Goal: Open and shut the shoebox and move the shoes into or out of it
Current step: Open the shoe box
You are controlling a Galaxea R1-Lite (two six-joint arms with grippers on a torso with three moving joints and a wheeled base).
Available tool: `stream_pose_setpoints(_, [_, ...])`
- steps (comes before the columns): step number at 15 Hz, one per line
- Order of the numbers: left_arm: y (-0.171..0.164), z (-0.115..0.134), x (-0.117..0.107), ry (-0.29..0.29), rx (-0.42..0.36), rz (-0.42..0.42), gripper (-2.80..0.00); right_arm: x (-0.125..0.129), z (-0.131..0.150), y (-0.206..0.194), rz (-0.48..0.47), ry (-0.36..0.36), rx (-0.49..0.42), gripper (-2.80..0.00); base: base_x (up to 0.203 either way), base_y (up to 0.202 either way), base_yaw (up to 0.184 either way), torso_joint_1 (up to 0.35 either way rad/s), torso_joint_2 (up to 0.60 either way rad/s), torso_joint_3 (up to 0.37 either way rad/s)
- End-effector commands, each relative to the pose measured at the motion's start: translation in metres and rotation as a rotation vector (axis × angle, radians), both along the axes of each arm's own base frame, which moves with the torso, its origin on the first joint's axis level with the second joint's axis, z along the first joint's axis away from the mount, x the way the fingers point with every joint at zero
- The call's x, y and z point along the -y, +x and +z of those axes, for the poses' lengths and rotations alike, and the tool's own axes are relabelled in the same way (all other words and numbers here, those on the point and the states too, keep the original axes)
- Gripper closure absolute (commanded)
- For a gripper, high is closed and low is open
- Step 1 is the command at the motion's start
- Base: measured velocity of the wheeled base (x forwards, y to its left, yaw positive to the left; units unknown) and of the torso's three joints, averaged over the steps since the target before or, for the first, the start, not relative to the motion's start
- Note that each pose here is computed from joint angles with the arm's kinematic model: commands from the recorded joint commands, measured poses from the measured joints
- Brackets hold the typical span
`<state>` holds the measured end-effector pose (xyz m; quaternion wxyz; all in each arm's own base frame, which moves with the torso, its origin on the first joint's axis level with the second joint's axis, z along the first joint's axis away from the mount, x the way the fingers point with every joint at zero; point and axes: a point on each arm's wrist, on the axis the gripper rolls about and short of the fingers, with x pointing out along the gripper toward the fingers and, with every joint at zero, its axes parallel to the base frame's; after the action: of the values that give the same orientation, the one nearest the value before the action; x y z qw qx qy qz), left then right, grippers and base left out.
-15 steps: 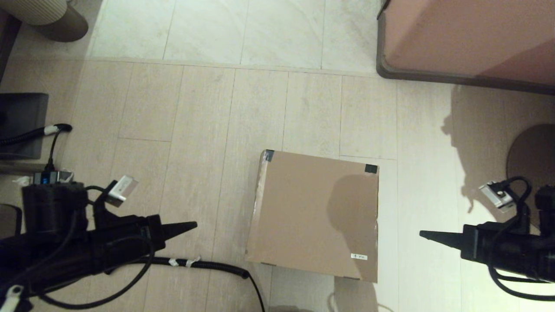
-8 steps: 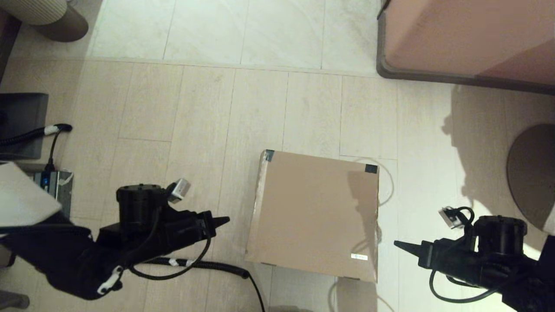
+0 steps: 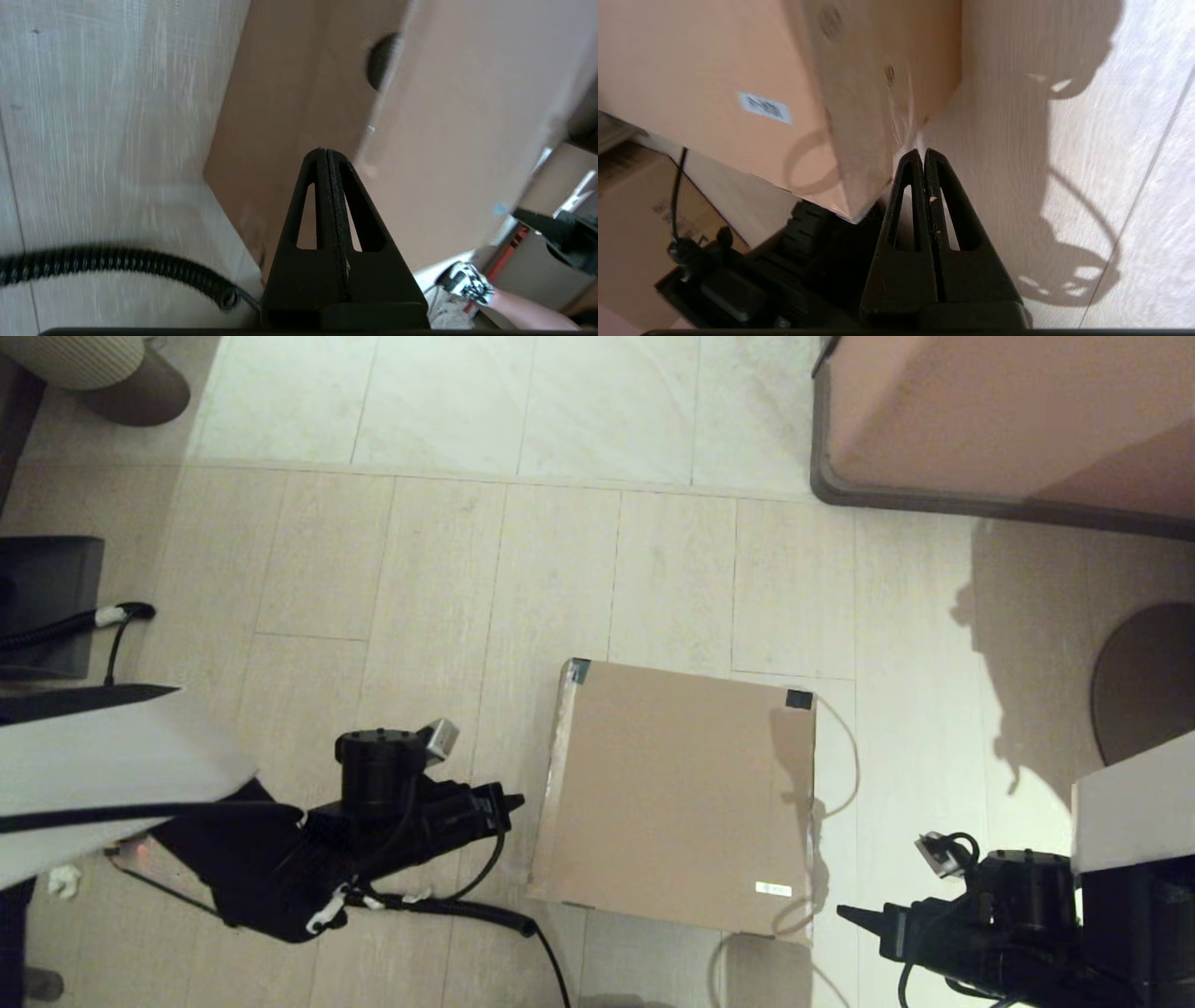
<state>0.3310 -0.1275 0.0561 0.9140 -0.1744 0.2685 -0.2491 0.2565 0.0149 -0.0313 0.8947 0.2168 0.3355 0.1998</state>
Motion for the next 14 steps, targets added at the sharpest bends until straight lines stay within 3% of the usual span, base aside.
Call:
stream_pose_setpoints(1, [0.009,-0.010,0.005,0.002,-0.009,-0.002,0.00,-0.003,-0.013,0.001,0.011,0.003,-0.038,0.00,0.000,0.000,0.000,0.000,0.00,0.000])
stream_pose_setpoints(10, [0.031,-0.016,0.024,0.003,0.029,0.007,0.00,-0.020,-0.034,0.028,0.029,-0.021,0.000,0.00,0.000,0.000,0.000,0.000,0.00,0.000])
stream_pose_setpoints(14, [0.045,-0.020,0.028,0.023,0.056,0.073,0.00,-0.021,-0.034,0.033,0.028,-0.022,0.020,0.00,0.000,0.000,0.000,0.000,0.00,0.000])
